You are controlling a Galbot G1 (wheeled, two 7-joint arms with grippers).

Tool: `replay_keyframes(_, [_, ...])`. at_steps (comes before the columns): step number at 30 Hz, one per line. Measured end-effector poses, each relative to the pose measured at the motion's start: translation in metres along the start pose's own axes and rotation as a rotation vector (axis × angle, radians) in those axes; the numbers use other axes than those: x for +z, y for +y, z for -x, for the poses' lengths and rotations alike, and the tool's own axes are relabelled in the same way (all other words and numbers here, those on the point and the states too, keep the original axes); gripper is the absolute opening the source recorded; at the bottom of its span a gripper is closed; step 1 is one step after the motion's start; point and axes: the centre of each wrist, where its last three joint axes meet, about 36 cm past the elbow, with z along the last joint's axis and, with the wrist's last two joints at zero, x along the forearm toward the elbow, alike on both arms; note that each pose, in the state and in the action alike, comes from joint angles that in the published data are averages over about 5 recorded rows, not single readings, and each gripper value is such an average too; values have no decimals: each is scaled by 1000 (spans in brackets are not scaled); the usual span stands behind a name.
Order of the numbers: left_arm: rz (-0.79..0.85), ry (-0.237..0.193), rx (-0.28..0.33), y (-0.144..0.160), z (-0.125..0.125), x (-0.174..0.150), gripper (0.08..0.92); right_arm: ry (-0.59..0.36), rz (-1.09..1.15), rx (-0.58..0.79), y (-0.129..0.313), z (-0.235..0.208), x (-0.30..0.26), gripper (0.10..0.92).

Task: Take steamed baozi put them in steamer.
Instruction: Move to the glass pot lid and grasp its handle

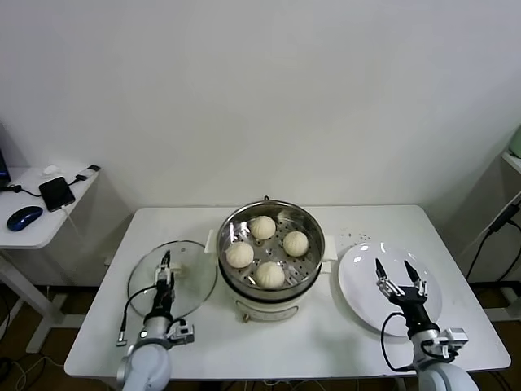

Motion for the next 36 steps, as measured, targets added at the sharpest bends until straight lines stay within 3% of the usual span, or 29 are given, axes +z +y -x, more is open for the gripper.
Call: replay_keyframes(36, [12, 46, -33, -8, 59, 14, 823, 22, 7, 14, 0, -8, 12, 823])
